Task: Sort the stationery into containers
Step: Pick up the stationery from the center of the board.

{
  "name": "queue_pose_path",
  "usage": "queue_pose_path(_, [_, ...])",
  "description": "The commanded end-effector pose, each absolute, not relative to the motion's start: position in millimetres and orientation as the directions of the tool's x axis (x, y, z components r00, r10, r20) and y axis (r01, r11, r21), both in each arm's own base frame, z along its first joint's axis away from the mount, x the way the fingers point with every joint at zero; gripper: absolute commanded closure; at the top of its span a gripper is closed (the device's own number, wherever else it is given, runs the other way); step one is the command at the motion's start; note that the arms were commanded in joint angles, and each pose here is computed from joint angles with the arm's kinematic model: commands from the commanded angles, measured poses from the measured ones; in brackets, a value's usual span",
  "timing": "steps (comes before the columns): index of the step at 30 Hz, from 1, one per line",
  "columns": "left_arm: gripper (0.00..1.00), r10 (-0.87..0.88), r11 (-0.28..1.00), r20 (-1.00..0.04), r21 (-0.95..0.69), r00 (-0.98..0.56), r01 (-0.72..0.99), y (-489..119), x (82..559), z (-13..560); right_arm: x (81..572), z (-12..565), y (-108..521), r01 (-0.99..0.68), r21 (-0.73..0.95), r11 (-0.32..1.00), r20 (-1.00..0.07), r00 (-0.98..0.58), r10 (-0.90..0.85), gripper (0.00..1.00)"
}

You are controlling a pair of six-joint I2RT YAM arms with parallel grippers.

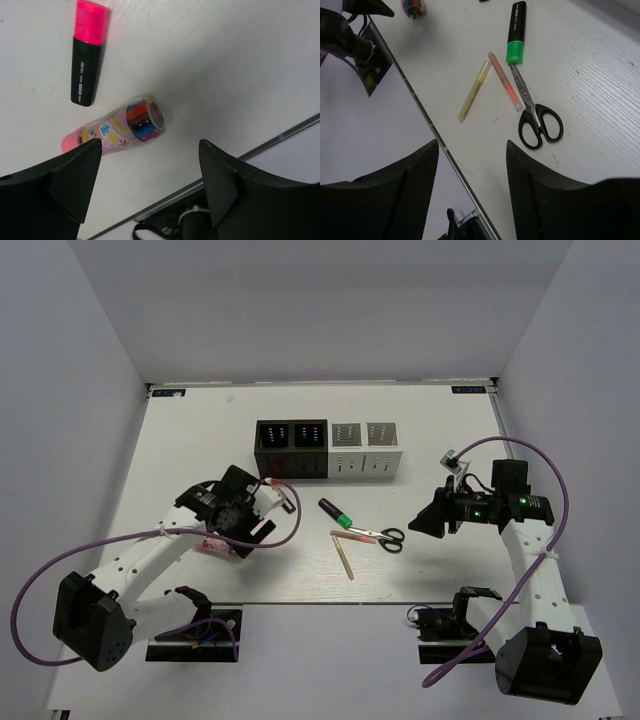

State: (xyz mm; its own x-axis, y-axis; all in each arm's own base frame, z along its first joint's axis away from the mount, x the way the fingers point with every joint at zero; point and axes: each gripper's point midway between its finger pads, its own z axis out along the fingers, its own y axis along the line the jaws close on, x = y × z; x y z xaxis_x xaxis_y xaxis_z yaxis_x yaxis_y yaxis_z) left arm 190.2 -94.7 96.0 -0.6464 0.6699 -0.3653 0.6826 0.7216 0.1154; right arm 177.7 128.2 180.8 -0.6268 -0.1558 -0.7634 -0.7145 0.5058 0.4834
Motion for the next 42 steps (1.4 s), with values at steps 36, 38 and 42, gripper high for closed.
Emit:
queue_pose_path(36, [0.38,0.971,0.201,-0.172,0.208,-0.166,0.957,-68.9,199.0,19.9,168.0,203.9,138.1,-0.764,0.492,0.418,-0.792,-0.592,-0.15,0.39])
queue_pose_path(38, [0.38,0.971,0.201,-0.168,0.201,-0.169,0.959,-69.2,199.7,15.0,167.5,206.0,138.2,-0.769,0.485,0.416,-0.797,-0.585,-0.152,0.39])
queue_pose_path(42, [0.34,0.976,0.203,-0.126,0.222,-0.179,0.954,-60.1,199.4,8.8,165.1,208.2,138.9,-0.776,0.48,0.408,-0.802,-0.577,-0.153,0.39])
